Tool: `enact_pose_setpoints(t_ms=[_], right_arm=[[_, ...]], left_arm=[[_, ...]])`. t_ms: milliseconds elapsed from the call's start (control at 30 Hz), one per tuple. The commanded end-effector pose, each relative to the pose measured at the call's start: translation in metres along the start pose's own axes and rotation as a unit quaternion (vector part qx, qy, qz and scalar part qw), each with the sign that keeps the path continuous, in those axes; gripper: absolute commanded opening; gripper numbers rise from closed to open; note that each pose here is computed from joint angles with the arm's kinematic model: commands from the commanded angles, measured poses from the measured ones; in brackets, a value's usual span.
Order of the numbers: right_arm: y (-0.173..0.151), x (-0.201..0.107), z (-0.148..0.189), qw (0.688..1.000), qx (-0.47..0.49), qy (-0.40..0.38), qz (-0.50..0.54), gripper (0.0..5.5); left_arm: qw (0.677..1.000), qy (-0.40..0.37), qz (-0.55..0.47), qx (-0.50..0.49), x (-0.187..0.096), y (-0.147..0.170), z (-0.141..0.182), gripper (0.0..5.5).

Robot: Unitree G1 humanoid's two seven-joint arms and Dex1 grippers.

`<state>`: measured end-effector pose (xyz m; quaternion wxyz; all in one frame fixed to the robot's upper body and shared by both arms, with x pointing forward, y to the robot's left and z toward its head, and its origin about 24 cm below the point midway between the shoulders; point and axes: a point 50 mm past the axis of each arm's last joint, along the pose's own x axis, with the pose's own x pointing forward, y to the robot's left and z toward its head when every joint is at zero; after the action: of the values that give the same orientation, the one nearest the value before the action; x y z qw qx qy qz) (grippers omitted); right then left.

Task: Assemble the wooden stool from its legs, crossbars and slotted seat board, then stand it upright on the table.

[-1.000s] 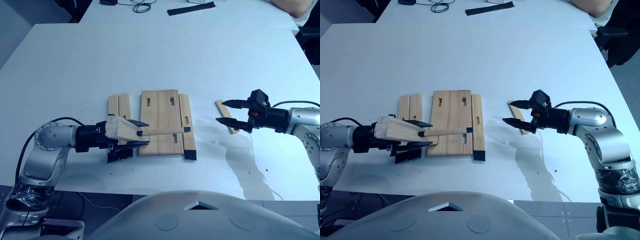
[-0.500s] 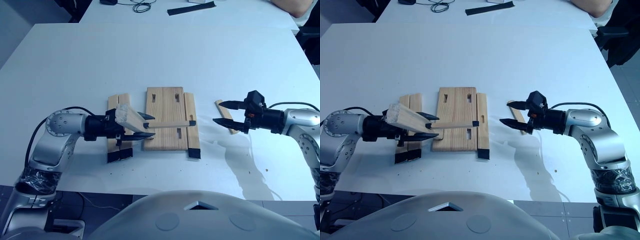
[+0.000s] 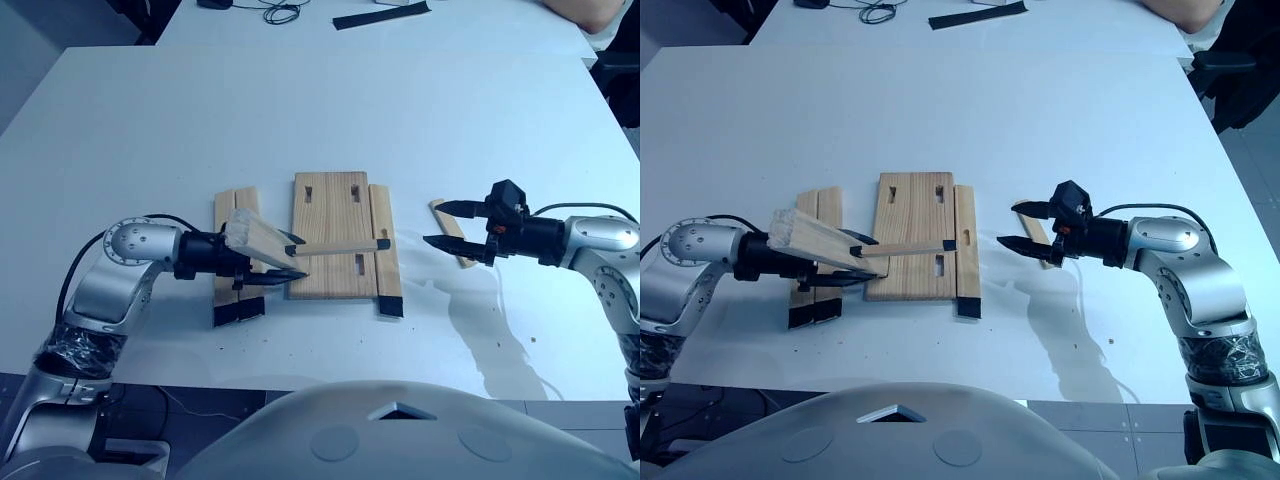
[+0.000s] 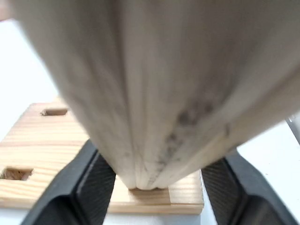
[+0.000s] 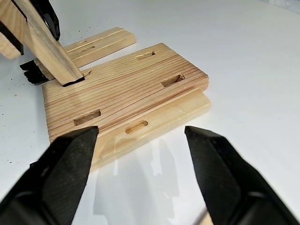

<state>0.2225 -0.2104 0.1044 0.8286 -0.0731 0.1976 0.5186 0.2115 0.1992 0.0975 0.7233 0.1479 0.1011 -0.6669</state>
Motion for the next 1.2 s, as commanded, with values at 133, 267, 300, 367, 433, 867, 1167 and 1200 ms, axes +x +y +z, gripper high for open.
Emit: enact_pose_setpoints(t_ms=[133,267,300,367,433,867,1167,1200], right_arm=[[0.003,-0.002,-0.003,1.000,-0.003,0.000,-0.013,3.42],[0.006,-0.007,-0.008,1.000,0.000,0.003,-0.026,3.42],[0.007,-0.010,-0.009,1.000,0.002,0.003,-0.030,3.42],[0.009,-0.014,-0.012,0.999,0.005,0.003,-0.041,3.42],[0.011,-0.017,-0.014,0.999,0.008,0.002,-0.049,3.42],[0.019,-0.032,-0.018,0.993,0.013,-0.011,-0.116,3.42],[0.015,-0.029,-0.016,0.995,0.006,-0.007,-0.104,3.42],[0.015,-0.029,-0.016,0.995,0.006,-0.006,-0.102,3.42]], left_arm=[[0.998,0.007,0.069,-0.006,-0.023,-0.001,-0.004,3.18],[0.995,0.019,0.098,-0.010,-0.047,-0.013,-0.001,3.18],[0.994,0.024,0.102,-0.011,-0.053,-0.017,0.000,3.18],[0.994,0.030,0.108,-0.014,-0.062,-0.025,0.004,3.18],[0.991,0.028,0.126,-0.025,-0.069,-0.030,0.009,3.18],[0.870,0.073,0.335,-0.354,-0.061,-0.071,-0.009,3.49],[0.833,0.175,0.386,-0.354,-0.054,-0.082,-0.031,3.65],[0.838,0.184,0.383,-0.341,-0.054,-0.084,-0.032,3.65]])
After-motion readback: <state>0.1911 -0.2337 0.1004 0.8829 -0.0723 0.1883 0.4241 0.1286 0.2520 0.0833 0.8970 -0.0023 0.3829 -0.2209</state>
